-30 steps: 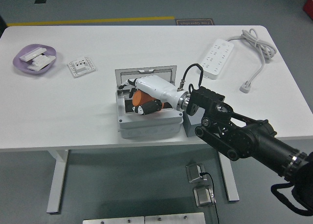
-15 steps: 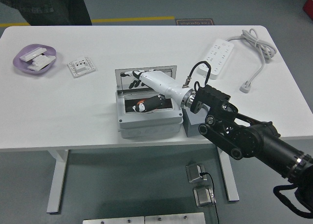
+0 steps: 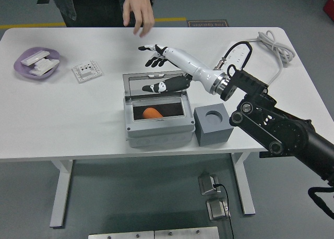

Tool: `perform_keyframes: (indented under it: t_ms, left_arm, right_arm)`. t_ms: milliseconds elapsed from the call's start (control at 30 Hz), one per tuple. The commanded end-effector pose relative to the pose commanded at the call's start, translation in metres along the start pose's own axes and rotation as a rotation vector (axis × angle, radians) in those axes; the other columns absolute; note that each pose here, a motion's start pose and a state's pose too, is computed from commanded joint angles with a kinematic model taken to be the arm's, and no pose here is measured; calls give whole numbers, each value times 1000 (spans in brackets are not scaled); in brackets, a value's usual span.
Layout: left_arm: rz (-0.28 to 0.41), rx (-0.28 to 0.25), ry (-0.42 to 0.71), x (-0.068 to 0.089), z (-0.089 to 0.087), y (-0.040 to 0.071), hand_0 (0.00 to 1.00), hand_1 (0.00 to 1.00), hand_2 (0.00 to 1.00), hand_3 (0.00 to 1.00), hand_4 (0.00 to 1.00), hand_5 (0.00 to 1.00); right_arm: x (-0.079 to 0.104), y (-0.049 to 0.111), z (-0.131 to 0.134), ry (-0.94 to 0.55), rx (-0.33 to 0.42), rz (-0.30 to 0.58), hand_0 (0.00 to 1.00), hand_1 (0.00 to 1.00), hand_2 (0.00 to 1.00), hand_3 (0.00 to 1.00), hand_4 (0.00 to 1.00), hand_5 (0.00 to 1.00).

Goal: Pick up the cylinder from the cube,place it in the box,flap close box

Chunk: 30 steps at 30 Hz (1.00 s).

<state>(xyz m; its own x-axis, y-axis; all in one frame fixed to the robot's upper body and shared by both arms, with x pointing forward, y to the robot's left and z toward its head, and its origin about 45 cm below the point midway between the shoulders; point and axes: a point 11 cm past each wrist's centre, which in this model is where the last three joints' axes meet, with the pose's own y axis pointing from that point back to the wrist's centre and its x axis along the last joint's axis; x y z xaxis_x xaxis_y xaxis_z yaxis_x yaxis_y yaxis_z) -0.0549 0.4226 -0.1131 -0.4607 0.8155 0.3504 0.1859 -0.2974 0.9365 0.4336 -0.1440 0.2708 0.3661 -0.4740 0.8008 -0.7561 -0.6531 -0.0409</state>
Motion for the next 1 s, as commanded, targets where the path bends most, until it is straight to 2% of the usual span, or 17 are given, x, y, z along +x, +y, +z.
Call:
perform_keyframes:
  t_ms: [200, 333, 433, 667, 1000]
  left_arm:
    - [5, -3, -5, 3, 3, 0, 822, 811, 777, 838, 725, 477]
    - [5, -3, -5, 2, 3, 0, 822, 811, 777, 838, 725, 477]
    - [3, 0, -6, 1, 2, 0, 822, 811, 777, 838, 725, 477]
    - [0, -3, -2, 0, 2, 0, 822, 811, 777, 838, 725, 477]
    - [-6, 1, 2, -3, -1, 0, 822, 811, 777, 838, 725, 477]
  right_arm:
    - [13, 1, 33, -34, -78, 49, 572, 521, 648, 910, 948, 457]
    - [6, 11, 60, -41, -159, 42, 574, 513, 647, 897, 943, 454]
    - [-4, 16, 68, -34, -184, 20, 574, 513, 647, 897, 943, 454]
    - [-26, 18, 53, 0, -146, -40, 573, 502, 639, 874, 934, 456]
    - [-39, 17, 13, 67, -40, -86, 574, 497, 638, 873, 929, 456]
